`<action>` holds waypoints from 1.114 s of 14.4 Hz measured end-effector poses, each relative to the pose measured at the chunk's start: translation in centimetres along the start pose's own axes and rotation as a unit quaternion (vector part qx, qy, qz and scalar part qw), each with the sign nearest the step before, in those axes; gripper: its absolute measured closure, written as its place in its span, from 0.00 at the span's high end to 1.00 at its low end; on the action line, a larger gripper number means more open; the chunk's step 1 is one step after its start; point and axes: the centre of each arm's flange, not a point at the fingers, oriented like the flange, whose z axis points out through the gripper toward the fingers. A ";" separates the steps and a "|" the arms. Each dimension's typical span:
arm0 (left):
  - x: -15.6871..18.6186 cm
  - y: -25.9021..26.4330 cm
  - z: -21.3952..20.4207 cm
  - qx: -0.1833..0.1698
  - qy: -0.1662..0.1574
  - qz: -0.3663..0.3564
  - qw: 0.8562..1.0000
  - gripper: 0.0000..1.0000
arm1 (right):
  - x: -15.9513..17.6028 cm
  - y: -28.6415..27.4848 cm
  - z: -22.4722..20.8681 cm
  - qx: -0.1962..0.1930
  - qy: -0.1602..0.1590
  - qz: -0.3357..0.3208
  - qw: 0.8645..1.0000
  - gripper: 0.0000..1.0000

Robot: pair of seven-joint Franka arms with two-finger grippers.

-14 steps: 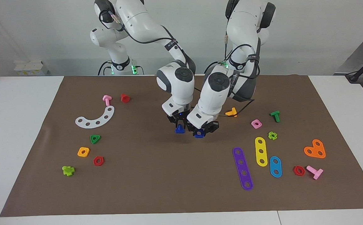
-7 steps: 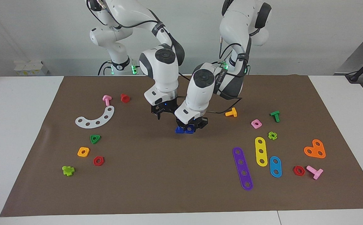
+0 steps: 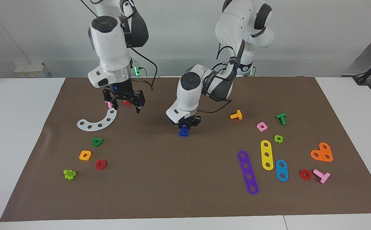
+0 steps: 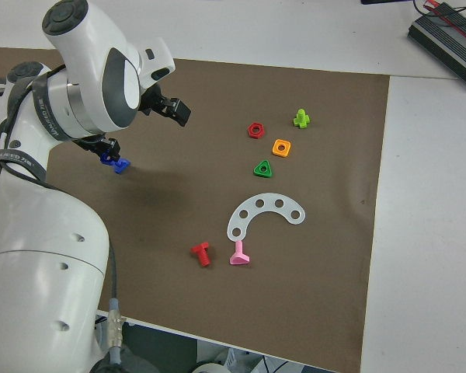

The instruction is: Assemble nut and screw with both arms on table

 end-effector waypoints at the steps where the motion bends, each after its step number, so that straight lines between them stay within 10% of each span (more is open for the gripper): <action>1: -0.3 0.2 -0.1 0.001 -0.002 0.000 1.000 0.46 | 0.3 2.1 -0.9 0.000 -0.001 -0.008 1.000 0.99; 16: -1.4 0.0 0.0 -0.012 0.023 -0.029 0.999 0.46 | 0.8 6.9 -4.9 -0.009 -0.030 -0.101 0.994 0.99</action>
